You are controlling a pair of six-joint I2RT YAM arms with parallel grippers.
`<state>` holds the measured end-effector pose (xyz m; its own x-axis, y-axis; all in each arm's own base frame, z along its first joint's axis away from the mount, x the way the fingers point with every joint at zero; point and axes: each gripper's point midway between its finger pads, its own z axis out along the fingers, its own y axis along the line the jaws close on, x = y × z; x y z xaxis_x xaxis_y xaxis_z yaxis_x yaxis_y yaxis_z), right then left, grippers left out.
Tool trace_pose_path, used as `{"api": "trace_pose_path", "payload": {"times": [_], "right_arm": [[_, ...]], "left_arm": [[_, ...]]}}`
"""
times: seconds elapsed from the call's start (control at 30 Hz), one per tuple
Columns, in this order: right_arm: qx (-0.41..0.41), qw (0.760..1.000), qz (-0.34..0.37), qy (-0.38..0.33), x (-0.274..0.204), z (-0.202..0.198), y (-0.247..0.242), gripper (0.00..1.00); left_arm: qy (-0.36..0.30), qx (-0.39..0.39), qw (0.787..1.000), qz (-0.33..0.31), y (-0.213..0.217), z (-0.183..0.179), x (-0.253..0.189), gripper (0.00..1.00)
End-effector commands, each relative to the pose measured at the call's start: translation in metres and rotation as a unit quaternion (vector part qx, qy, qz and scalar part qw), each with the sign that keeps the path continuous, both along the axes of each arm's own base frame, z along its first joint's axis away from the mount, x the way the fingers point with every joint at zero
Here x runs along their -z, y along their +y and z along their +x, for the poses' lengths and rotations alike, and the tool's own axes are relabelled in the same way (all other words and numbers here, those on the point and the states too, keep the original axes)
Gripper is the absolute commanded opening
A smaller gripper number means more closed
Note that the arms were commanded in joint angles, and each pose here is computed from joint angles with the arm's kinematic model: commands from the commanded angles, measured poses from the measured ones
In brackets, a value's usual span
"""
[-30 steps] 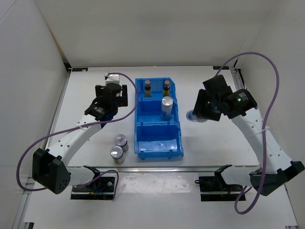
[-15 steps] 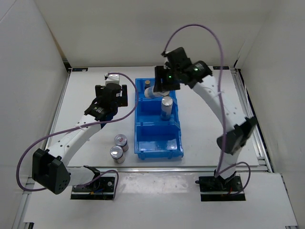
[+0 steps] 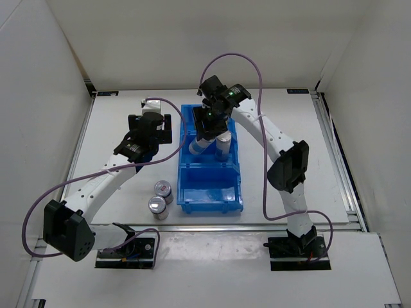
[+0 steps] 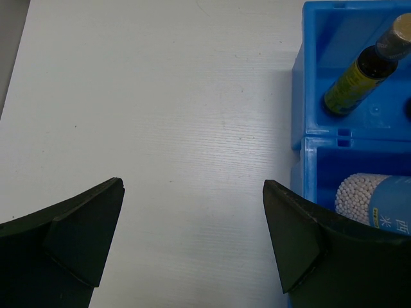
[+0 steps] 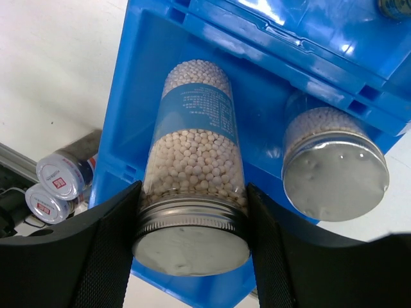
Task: Organize the condiment bottles
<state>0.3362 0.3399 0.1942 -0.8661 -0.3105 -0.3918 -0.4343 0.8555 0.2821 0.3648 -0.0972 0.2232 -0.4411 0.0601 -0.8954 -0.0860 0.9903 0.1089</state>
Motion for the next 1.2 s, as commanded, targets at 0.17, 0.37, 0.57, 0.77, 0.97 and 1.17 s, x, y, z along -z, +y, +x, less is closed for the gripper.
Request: {"api": "trace_pose_path", "payload": {"times": [0.17,0.37,0.57,0.77,0.97,1.17], "right_arm": [[-0.012,0.999,0.024,-0.035,-0.036,0.002,0.001,0.03],[-0.008,1.000,0.000,-0.006,-0.012,0.009,0.001,0.05],[0.003,0.999,-0.024,0.025,0.017,0.018,-0.005,0.06],[0.015,0.998,-0.047,0.026,0.029,0.021,-0.011,0.06],[0.015,0.999,-0.043,0.023,0.032,0.024,-0.009,0.31],[0.005,1.000,-0.018,0.009,0.024,0.029,0.001,0.60]], "left_arm": [[-0.023,-0.005,1.000,-0.020,-0.001,0.000,-0.020,1.00],[-0.023,-0.005,1.000,-0.020,-0.001,0.000,-0.020,1.00],[-0.019,-0.005,1.000,-0.018,-0.002,0.001,-0.016,1.00],[-0.019,-0.005,1.000,-0.018,-0.002,0.001,-0.016,1.00],[-0.018,-0.001,1.000,-0.020,-0.003,0.001,-0.016,1.00],[-0.018,-0.001,1.000,-0.020,-0.003,0.001,-0.016,1.00]]}}
